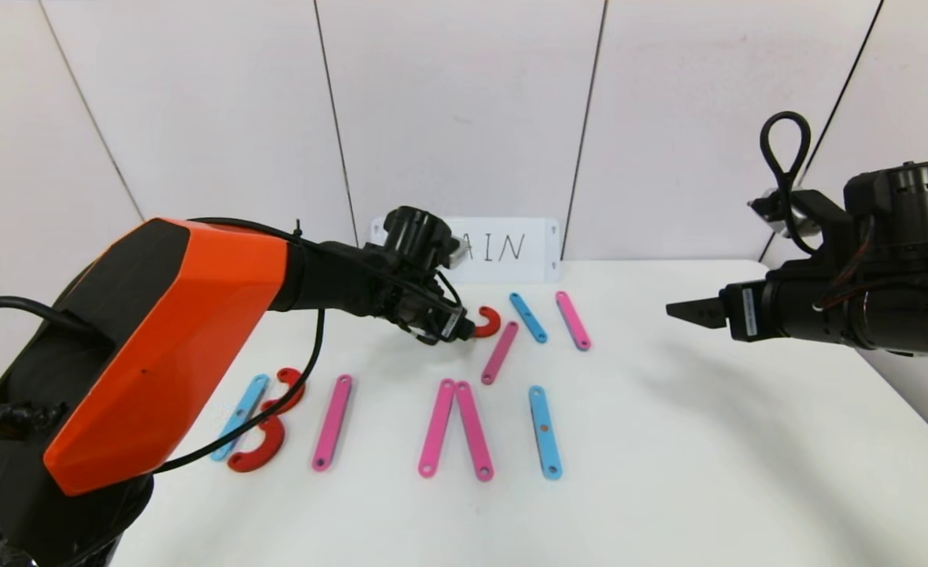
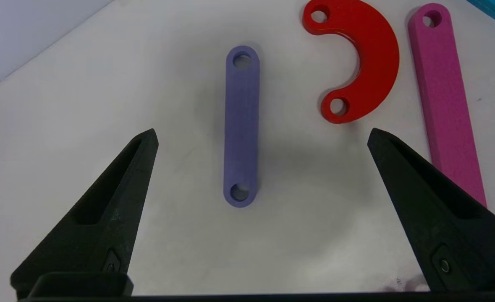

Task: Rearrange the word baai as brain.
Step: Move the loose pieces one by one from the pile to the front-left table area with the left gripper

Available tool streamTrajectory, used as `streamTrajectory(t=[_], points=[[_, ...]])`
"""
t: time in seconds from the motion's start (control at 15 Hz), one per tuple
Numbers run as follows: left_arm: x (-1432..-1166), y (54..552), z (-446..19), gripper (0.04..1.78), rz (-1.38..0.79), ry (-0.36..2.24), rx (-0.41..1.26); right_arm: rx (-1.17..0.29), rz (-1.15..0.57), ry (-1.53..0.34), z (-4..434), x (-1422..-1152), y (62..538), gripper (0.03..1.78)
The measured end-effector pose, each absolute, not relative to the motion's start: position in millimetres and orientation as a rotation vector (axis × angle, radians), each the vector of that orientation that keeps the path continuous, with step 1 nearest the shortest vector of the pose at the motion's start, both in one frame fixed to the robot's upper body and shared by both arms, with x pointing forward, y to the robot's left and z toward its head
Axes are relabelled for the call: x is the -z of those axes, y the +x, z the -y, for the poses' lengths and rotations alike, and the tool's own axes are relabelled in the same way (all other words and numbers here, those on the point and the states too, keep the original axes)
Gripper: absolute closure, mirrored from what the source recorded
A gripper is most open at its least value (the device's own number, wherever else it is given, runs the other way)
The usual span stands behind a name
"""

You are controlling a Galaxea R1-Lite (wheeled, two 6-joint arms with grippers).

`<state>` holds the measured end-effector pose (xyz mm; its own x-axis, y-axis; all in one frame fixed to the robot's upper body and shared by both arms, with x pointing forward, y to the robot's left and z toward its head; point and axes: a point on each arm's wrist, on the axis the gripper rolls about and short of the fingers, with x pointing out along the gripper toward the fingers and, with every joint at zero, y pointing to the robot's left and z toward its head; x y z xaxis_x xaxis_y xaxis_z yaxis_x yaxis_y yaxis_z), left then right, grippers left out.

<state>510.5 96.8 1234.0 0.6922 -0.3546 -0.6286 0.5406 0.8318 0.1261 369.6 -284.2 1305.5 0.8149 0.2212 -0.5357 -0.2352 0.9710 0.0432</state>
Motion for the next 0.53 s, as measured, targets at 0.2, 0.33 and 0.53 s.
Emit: streamTrajectory(t=[0.2,0.33,0.53], points=[[-1231,508,-89,0.07,-0.627,0.322,0.523,-0.24,-0.562,-0.024,286,-1307,369,0.07],[-1230,508,-85,0.07,-0.614,0.321,0.527,-0.24,-0.56,-0.024,286,-1308,368,0.07],[-1229,506,-80,0.07,-0.6,0.339,0.542,-0.239,-0.559,-0.024,286,-1308,368,0.07]])
